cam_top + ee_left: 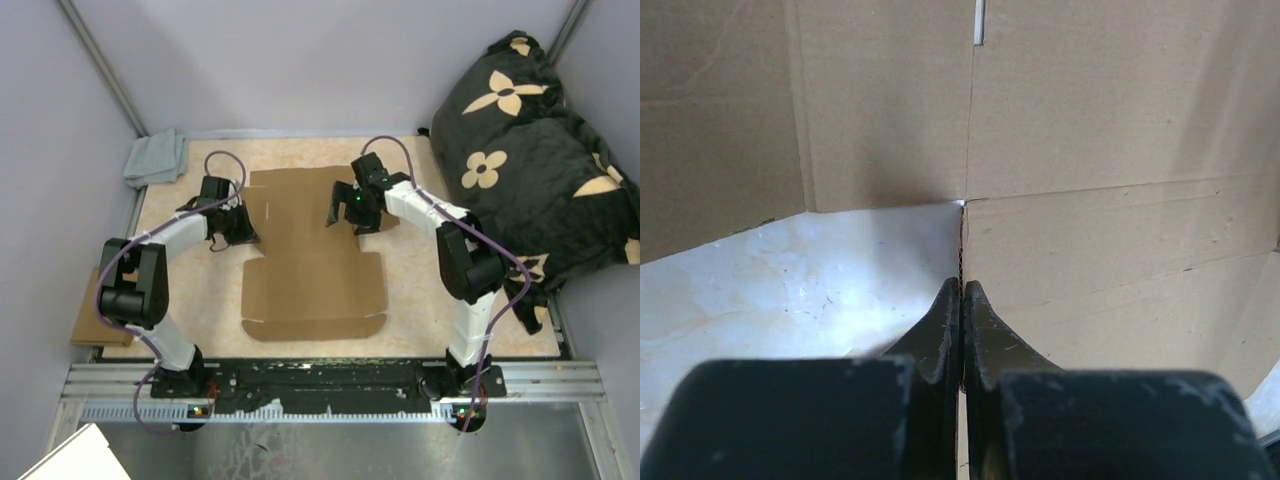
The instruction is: Fold the paper box
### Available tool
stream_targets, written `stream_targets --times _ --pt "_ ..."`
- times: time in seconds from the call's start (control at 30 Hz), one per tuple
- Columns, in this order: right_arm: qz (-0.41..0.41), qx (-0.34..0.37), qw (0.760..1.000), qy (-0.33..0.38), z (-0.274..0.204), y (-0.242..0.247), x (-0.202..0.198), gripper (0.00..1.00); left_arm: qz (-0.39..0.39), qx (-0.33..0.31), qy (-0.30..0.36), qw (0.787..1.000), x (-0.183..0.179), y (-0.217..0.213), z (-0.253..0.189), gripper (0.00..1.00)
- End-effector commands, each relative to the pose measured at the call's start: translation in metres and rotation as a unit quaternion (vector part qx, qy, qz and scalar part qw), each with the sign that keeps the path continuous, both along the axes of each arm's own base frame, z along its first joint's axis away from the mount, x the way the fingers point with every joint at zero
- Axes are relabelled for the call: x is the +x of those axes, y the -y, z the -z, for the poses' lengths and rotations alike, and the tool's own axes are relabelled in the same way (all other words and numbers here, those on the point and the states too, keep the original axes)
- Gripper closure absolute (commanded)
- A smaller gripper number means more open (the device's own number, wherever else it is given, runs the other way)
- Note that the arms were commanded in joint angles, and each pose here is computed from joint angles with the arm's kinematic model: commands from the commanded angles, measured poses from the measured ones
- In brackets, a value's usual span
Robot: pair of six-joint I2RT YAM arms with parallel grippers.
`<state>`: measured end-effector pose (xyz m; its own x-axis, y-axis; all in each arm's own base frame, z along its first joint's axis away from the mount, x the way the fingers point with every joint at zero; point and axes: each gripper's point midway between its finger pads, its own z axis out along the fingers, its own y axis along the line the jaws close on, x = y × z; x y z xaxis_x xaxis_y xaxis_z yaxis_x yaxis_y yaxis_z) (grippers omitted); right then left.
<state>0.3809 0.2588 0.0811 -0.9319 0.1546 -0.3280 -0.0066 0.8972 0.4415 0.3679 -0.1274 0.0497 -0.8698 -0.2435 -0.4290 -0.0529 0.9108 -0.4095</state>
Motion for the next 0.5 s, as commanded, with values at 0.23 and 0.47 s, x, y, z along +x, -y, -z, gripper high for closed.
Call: stream_targets --times 0.23,0.47 --pt "0.003 -0.115 0.993 0.011 0.007 0.016 0.008 0.17 0.019 0.036 -0.052 0.998 -0.025 -0.003 0.017 1.00" --pt "0.002 -0.169 0.986 0.000 0.017 0.033 0.001 0.45 0.024 0.057 -0.059 0.996 -0.023 -0.002 0.019 1.00"
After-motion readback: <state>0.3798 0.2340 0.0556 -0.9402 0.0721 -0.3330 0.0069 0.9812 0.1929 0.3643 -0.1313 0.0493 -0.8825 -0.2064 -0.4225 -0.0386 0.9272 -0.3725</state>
